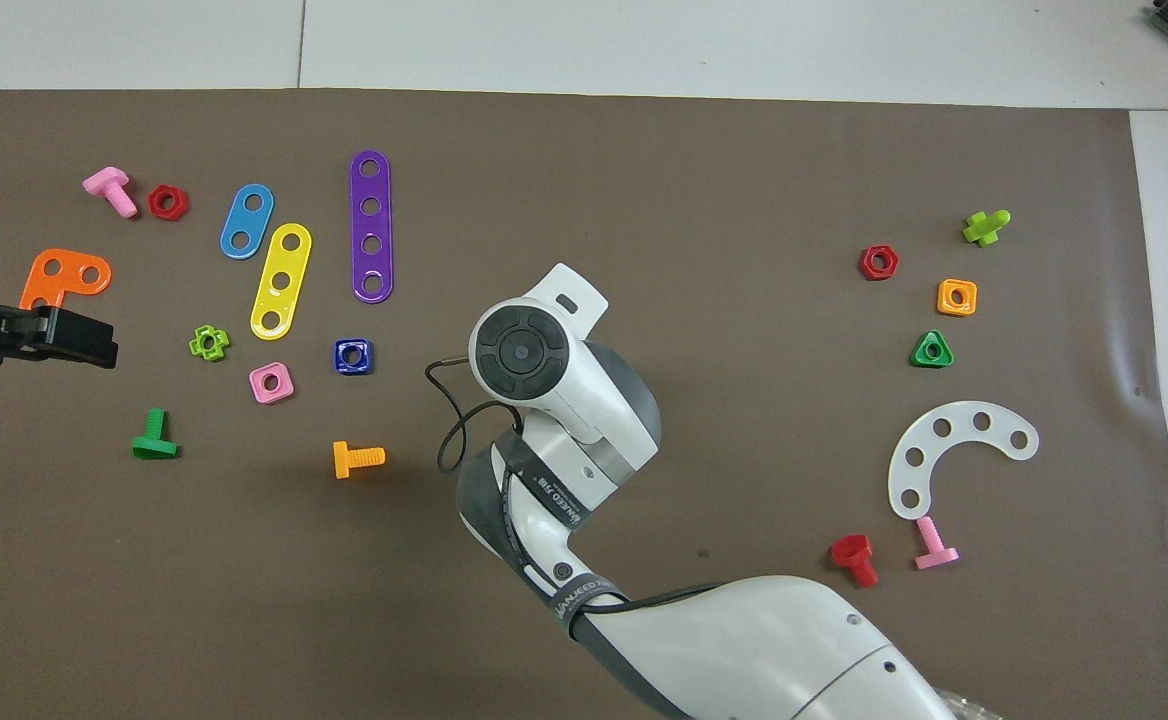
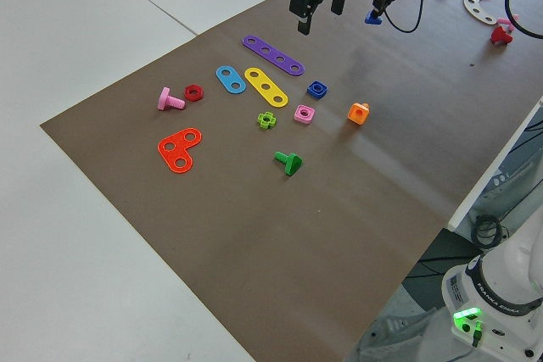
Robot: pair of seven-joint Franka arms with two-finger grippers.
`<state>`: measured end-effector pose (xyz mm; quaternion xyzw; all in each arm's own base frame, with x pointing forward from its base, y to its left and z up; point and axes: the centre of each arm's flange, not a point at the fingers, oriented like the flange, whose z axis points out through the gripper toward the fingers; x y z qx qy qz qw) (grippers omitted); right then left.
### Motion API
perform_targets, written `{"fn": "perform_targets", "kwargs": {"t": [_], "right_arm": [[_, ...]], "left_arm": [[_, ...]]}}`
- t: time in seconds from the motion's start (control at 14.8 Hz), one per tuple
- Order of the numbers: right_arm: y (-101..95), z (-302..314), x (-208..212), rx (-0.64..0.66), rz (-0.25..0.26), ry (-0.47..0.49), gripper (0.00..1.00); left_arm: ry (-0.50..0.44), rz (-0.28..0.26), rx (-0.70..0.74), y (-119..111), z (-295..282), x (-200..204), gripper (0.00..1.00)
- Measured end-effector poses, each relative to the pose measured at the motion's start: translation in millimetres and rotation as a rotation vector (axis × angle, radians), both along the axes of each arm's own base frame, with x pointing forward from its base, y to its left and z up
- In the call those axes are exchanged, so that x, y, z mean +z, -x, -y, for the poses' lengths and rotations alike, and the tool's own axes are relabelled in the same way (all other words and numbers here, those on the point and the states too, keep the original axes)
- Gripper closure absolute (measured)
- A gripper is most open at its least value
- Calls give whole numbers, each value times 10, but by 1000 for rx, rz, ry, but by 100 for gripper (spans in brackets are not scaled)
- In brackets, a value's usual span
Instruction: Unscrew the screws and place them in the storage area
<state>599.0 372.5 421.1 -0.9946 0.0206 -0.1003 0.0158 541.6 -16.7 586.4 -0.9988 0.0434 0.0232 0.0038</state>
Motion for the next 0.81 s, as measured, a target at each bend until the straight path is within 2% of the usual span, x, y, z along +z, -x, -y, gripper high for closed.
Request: {"fn": "perform_targets", "kwargs": {"t": [0.14, 0.34, 0.54, 0.81], "right_arm": [[-128, 759, 398, -23, -6, 12, 81], [-183, 1897, 418, -15, -55, 39, 81], [-173, 2801, 108, 4, -122, -1, 81], [47, 3427, -570, 7, -130, -36, 81]], "left_arm": [[0, 4, 1, -13, -5, -15, 0], [0, 6, 1, -17, -8, -14, 0], [0, 7, 5, -18, -25, -14, 0], [1, 8, 7, -19, -36, -13, 0]]}}
